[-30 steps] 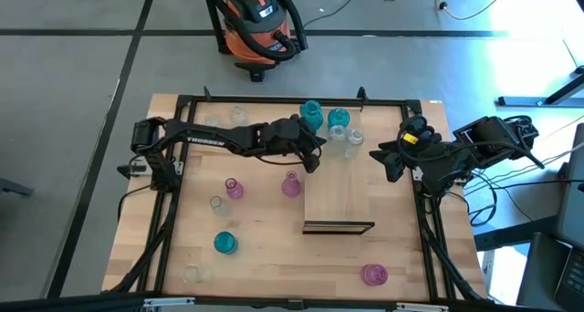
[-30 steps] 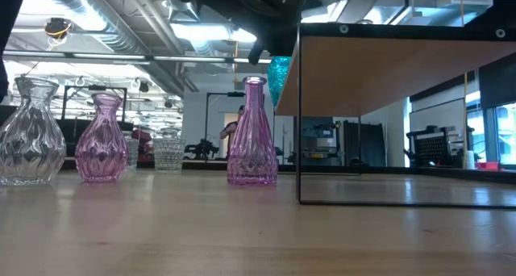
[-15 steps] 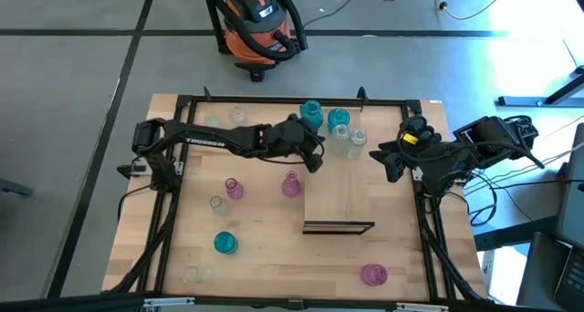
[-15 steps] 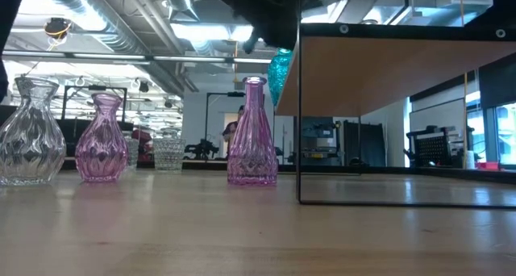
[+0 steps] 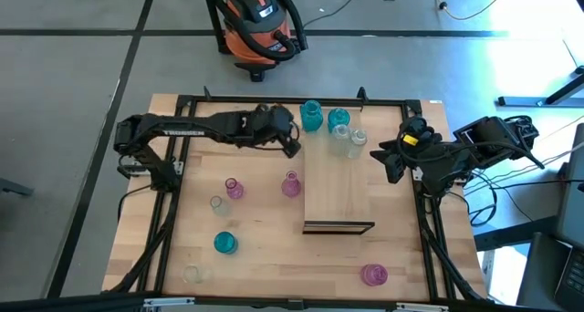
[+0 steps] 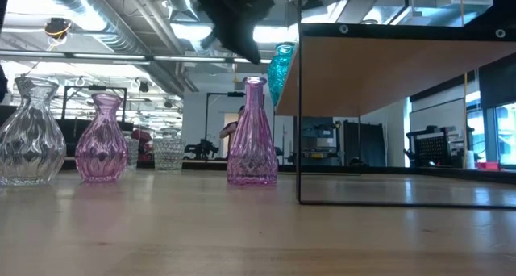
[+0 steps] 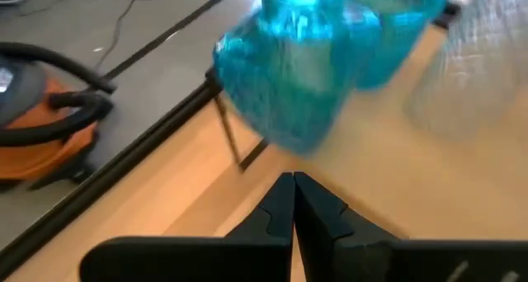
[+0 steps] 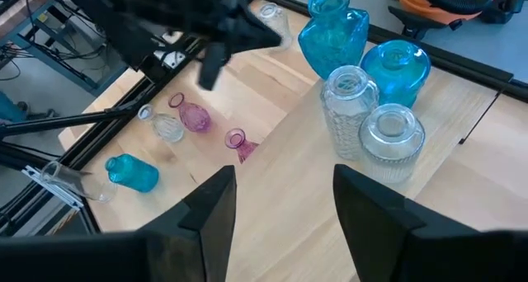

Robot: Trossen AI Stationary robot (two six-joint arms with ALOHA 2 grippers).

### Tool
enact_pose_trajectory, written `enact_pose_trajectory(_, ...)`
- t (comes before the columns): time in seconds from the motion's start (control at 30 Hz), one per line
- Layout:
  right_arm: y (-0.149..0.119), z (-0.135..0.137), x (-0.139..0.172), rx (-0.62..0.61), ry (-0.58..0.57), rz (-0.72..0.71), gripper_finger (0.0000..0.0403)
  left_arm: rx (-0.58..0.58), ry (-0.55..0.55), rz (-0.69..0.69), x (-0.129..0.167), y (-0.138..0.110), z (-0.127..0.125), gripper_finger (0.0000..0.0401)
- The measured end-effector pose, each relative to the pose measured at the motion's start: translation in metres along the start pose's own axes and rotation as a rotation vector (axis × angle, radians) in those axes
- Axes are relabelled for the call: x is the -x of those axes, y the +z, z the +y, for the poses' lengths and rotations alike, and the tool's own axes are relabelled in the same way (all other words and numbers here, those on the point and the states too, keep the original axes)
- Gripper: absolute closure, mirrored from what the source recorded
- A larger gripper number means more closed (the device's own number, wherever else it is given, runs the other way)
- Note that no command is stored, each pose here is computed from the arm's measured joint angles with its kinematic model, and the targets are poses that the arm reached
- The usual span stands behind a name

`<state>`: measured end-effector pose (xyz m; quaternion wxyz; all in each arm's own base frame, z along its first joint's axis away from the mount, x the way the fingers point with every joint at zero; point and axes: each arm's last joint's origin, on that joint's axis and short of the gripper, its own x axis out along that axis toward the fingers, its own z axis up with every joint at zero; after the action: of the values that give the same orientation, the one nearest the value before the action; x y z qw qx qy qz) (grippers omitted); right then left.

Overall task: Sort vases onto shelf
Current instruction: Adjust the blue vase on the shelf

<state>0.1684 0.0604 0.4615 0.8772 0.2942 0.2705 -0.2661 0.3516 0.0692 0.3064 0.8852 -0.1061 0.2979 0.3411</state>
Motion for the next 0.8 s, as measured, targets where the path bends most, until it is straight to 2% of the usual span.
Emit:
enact_pose_trajectory(0.07, 0.000, 0.000, 0.000, 0.001, 0.000, 0.000, 0.0219, 0.019, -0.005, -0.009, -0.013, 0.003, 0.006, 0.0401)
enact_pose_trajectory(0.2, 0.000, 0.001, 0.000, -0.011, 0.010, 0.005, 0.0219, 0.050, 0.078, 0.015, -0.032, 0.003, 0.025, 0.0401)
enact_pose_trajectory(0.33, 0.000, 0.001, 0.000, -0.028, 0.012, 0.008, 0.0219, 0.083, 0.031, -0.011, -0.038, 0.012, 0.038, 0.0401)
enact_pose_trajectory(0.47, 0.000, 0.001, 0.000, -0.028, 0.011, 0.007, 0.0219, 0.091, -0.089, -0.055, -0.043, 0.018, 0.035, 0.0401)
enact_pose_trajectory(0.8, 0.000, 0.001, 0.000, -0.033, 0.011, 0.006, 0.0219, 0.106, -0.134, -0.021, -0.058, 0.007, 0.017, 0.0401)
